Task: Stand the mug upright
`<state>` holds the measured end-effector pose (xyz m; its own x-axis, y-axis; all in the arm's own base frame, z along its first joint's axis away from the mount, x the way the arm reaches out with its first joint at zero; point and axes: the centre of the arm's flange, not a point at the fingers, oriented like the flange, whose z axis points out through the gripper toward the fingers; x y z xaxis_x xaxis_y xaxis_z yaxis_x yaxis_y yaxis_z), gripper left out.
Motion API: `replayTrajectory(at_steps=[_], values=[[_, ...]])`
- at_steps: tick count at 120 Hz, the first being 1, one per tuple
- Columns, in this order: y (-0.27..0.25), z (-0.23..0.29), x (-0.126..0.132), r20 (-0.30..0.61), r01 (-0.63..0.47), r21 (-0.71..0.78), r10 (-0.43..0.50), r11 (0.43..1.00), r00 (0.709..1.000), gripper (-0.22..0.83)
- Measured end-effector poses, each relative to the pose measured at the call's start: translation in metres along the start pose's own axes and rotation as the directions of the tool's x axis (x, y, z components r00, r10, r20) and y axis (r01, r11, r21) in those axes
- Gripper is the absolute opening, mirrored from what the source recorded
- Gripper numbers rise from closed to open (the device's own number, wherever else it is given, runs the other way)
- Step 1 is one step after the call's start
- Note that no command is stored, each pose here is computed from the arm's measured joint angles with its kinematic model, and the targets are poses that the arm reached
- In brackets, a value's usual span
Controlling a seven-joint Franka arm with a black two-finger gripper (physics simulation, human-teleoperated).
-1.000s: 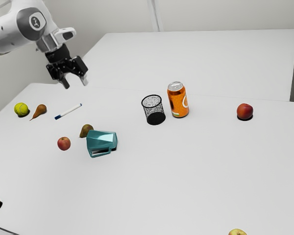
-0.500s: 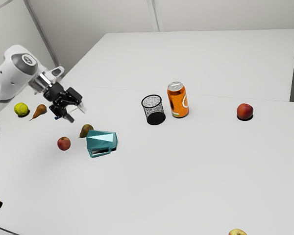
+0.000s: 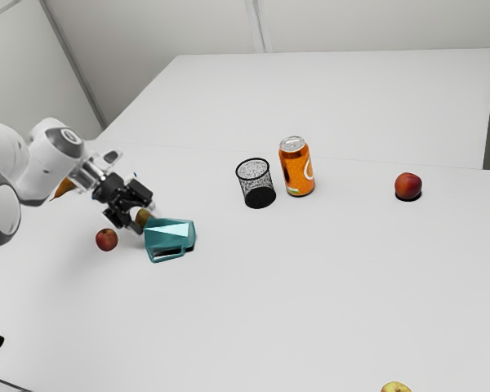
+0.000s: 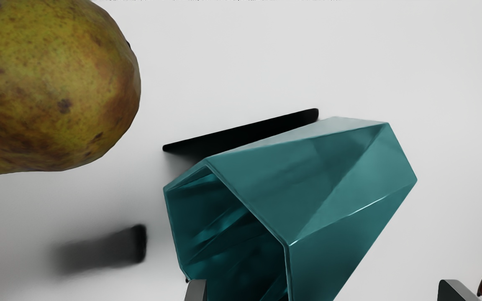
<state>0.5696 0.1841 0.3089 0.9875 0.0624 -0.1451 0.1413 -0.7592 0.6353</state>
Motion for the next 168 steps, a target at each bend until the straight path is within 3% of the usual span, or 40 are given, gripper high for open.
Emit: replayTrajectory(at_steps=[36,60,80,97,111,152,168], values=[[0.006,0.03,-0.001,-0.033,-0.017,-0.081,0.014,0.997,0.999,0.59],[0.018,0.028,0.001,-0.059,-0.031,-0.097,0.026,0.995,0.998,0.32],[0.044,0.026,0.003,-0.066,-0.07,-0.103,0.063,0.992,0.996,0.2],[0.054,0.027,0.003,-0.066,-0.082,-0.106,0.076,0.991,0.995,0.02],[0.06,0.026,0.003,-0.064,-0.085,-0.108,0.078,0.99,0.995,-0.07],[0.071,0.022,0.001,-0.061,-0.081,-0.102,0.075,0.992,0.995,-0.16],[0.095,0.01,-0.01,-0.067,-0.112,-0.07,0.108,0.991,0.992,-0.16]])
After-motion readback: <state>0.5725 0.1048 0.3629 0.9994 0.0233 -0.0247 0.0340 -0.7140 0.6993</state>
